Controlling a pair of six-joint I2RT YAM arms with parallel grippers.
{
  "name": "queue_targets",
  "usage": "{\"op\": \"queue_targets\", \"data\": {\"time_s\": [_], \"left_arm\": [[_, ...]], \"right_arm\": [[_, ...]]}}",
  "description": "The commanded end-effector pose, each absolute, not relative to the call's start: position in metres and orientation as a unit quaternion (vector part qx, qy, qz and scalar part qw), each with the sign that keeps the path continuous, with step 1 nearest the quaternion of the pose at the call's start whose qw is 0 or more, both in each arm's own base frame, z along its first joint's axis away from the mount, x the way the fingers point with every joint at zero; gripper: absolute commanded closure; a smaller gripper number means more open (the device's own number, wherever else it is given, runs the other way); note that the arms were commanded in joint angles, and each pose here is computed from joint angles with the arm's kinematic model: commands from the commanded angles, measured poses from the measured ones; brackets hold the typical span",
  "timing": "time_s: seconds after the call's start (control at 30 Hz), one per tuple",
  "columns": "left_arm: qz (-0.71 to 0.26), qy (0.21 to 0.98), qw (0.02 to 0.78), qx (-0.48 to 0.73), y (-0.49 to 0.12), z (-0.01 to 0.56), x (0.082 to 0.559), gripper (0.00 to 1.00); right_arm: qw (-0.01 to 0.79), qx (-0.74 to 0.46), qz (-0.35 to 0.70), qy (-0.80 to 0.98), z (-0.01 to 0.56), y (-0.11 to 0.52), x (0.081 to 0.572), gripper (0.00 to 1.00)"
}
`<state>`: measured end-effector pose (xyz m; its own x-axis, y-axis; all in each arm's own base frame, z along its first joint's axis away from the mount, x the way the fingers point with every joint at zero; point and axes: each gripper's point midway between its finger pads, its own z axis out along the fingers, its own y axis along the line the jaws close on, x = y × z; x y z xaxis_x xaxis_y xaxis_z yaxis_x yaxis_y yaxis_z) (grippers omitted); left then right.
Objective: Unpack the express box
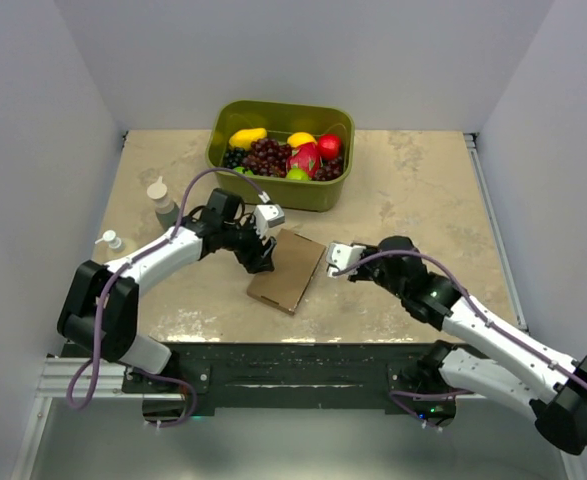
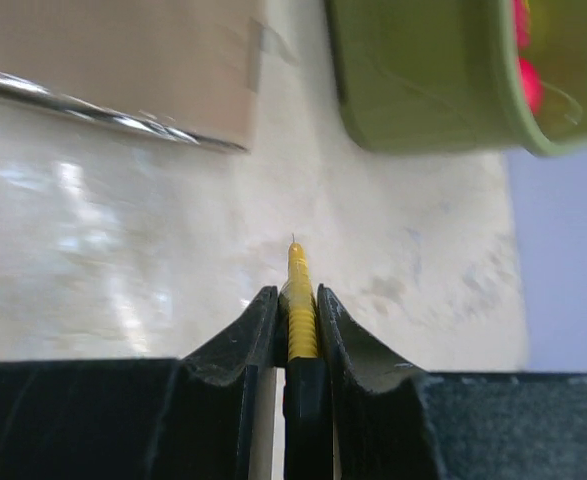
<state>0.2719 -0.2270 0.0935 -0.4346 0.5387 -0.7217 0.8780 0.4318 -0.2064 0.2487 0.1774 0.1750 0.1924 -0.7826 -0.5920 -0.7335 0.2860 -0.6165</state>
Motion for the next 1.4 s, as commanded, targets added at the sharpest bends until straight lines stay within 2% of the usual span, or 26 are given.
{"op": "queue_targets", "data": {"time_s": [0.0,0.1,0.23,0.37,0.57,0.6,0.67,0.8,0.93,1.07,1.13,1.37], "left_arm": [[-0.282,0.815,0.306,0.403,-0.229,0.099,0.289,0.34],[-0.282,0.815,0.304,0.405,-0.228,0.096,0.287,0.34],[-0.282,0.818,0.303,0.400,-0.227,0.095,0.288,0.34],[-0.275,0.825,0.291,0.400,-0.224,0.084,0.287,0.34],[-0.269,0.827,0.259,0.420,-0.217,0.066,0.275,0.34],[-0.280,0.800,0.265,0.460,-0.219,0.068,0.269,0.24],[-0.271,0.776,0.276,0.499,-0.214,0.067,0.257,0.20],[-0.205,0.750,0.325,0.538,-0.197,0.068,0.262,0.17],[-0.193,0.727,0.365,0.548,-0.203,0.090,0.266,0.16],[-0.212,0.700,0.347,0.587,-0.209,0.084,0.249,0.16],[-0.204,0.689,0.331,0.612,-0.209,0.071,0.238,0.16],[-0.183,0.670,0.316,0.647,-0.206,0.045,0.236,0.16]], "right_arm": [[0.550,-0.501,-0.274,0.609,0.200,0.110,0.292,1.00],[0.584,-0.465,-0.353,0.564,0.213,0.087,0.293,1.00],[0.558,-0.491,-0.383,0.548,0.188,0.077,0.288,1.00],[0.568,-0.489,-0.352,0.561,0.180,0.083,0.287,1.00],[0.580,-0.489,-0.248,0.603,0.184,0.110,0.288,1.00],[0.579,-0.495,-0.243,0.601,0.181,0.113,0.288,1.00],[0.580,-0.498,-0.241,0.598,0.179,0.115,0.288,1.00],[0.564,-0.518,-0.275,0.581,0.170,0.109,0.289,1.00],[0.553,-0.512,-0.290,0.590,0.158,0.099,0.286,1.00],[0.593,-0.537,-0.159,0.578,0.186,0.134,0.265,1.00],[0.583,-0.549,-0.126,0.586,0.187,0.139,0.256,1.00],[0.542,-0.551,-0.180,0.608,0.166,0.116,0.259,1.00]]}}
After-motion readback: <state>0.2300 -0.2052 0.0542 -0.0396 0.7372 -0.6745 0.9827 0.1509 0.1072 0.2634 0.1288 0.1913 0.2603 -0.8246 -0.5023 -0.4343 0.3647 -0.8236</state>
